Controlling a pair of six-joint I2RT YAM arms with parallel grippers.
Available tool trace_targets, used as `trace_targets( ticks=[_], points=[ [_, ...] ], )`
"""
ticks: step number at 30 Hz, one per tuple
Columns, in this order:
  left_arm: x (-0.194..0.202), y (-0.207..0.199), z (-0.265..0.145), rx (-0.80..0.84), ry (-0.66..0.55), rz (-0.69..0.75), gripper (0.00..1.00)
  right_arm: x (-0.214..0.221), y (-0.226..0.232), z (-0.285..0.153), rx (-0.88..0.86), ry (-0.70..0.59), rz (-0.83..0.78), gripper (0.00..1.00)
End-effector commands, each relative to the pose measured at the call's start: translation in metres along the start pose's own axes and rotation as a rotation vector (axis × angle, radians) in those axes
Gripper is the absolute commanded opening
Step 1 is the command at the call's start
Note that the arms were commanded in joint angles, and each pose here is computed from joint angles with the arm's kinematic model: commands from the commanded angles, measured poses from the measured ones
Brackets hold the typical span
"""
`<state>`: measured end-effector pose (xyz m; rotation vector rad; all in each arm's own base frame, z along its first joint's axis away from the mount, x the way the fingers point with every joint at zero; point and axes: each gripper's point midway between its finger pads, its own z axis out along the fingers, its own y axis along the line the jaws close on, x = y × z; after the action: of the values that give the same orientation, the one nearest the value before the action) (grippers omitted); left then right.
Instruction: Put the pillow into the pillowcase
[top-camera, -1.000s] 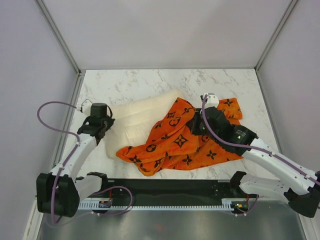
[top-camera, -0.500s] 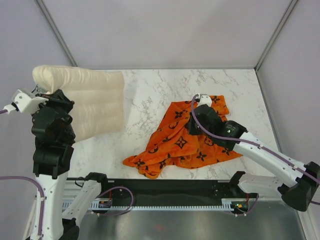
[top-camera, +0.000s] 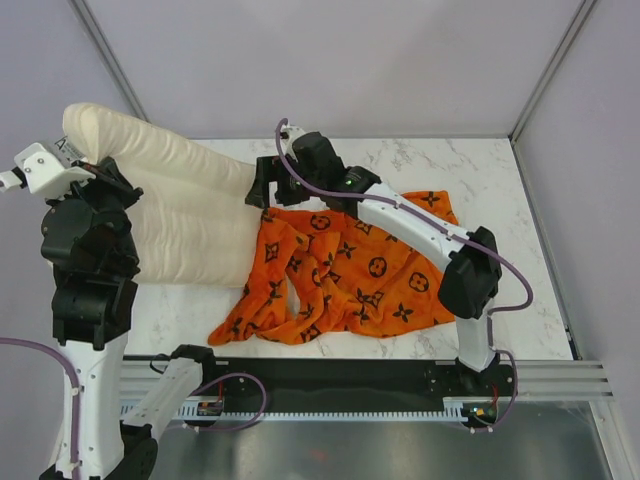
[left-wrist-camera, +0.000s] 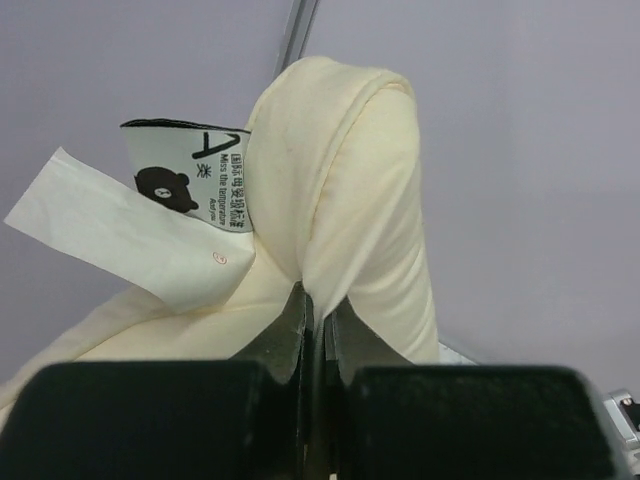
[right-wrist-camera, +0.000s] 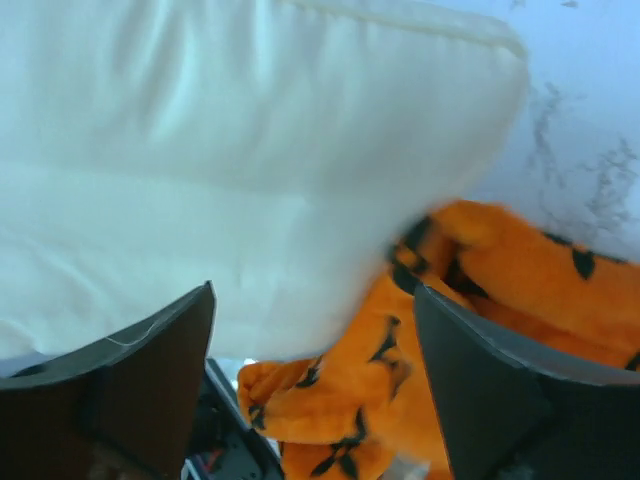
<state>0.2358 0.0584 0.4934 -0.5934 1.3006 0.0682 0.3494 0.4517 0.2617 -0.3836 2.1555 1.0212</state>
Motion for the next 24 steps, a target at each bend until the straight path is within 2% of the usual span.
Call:
trace_targets(
  ticks=[1,2,3,4,6,7,8,9,11,12,18,24],
  points=[
    [-0.093,-0.013,-0.022,0.091,-0.265,-0.088,0.02,-0.046,0.04,-0.027,-0.15,-0.092,-0.085,0.98],
    [-0.093,-0.011,-0.023,0.088,-0.271,-0.075,0.02,-0.056,0.038,-0.045,-0.13,-0.125,-0.094,0.98],
    [-0.098,-0.006,-0.028,0.075,-0.288,-0.063,0.02,-0.064,0.016,-0.055,-0.074,-0.14,-0.081,0.98],
    [-0.102,-0.003,-0.032,0.071,-0.304,-0.066,0.02,-0.048,-0.013,-0.056,-0.011,-0.104,-0.058,0.98],
    [-0.107,-0.001,-0.037,0.077,-0.319,-0.068,0.02,-0.054,-0.043,-0.093,0.062,-0.142,-0.027,0.98],
    [-0.113,0.0,-0.043,0.088,-0.335,-0.076,0.02,-0.05,-0.086,-0.118,0.179,-0.17,0.006,0.98],
    [-0.116,-0.001,-0.046,0.099,-0.341,-0.081,0.02,-0.045,-0.111,-0.132,0.257,-0.179,0.02,0.98],
    [-0.12,-0.005,-0.049,0.126,-0.346,-0.091,0.02,-0.021,-0.159,-0.147,0.394,-0.146,0.067,0.98],
    [-0.125,-0.01,-0.054,0.161,-0.349,-0.113,0.02,-0.013,-0.192,-0.185,0.551,-0.2,0.087,0.98],
    [-0.125,-0.018,-0.056,0.205,-0.338,-0.146,0.02,0.012,-0.221,-0.196,0.636,-0.162,0.122,0.98],
    [-0.109,-0.068,-0.069,0.47,-0.217,-0.274,0.02,0.074,-0.288,-0.236,0.897,-0.15,0.261,0.98],
    [-0.096,-0.083,-0.077,0.567,-0.155,-0.314,0.02,0.097,-0.333,-0.227,1.041,-0.092,0.328,0.98]
  ],
)
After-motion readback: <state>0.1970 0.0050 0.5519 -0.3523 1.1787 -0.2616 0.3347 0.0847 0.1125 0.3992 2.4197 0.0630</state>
